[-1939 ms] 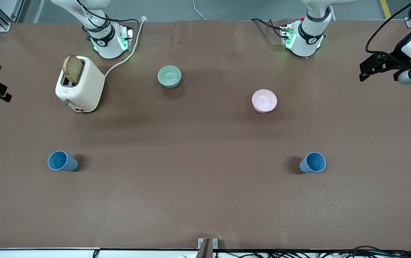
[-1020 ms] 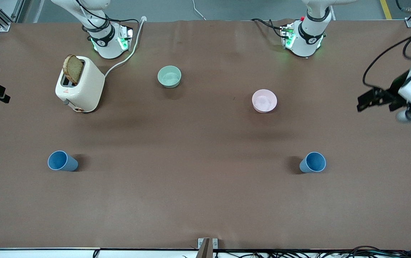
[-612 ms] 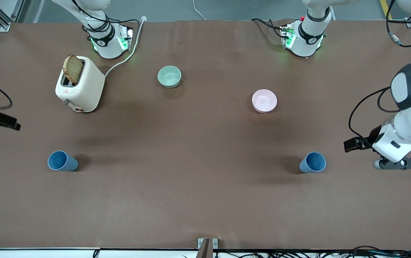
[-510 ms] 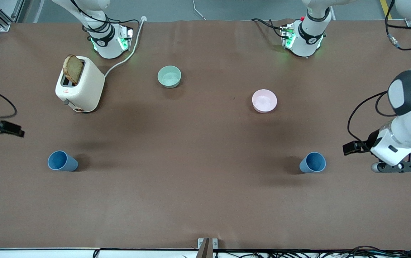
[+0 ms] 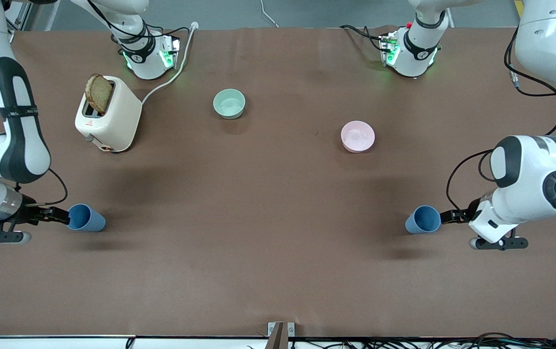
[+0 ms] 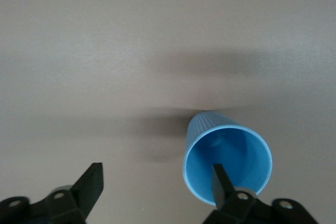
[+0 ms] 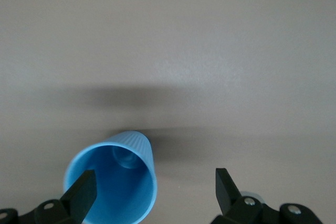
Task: Stack blue cups with both arms
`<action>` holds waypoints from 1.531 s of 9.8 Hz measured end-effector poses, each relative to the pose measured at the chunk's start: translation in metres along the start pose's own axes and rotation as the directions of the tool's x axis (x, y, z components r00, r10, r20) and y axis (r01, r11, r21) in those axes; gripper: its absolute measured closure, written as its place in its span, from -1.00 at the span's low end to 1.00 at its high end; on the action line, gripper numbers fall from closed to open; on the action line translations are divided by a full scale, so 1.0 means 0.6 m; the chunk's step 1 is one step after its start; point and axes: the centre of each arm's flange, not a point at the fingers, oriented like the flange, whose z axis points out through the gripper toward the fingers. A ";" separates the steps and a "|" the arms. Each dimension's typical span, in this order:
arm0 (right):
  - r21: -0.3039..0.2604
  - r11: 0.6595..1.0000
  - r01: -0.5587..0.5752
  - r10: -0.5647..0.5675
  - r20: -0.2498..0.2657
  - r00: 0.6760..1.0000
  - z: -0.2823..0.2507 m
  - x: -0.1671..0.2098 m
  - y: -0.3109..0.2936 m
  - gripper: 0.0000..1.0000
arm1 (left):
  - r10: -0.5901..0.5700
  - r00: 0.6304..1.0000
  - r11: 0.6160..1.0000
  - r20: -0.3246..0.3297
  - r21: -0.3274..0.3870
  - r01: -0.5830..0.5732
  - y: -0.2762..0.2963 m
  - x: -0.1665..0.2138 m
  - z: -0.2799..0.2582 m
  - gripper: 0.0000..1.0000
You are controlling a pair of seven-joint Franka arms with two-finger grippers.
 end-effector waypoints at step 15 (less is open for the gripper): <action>0.088 0.994 -0.068 0.056 0.132 0.990 -0.201 0.042 -0.060 0.91 | -0.173 0.985 0.970 -0.003 -0.174 0.170 0.215 -0.018 -0.036 0.90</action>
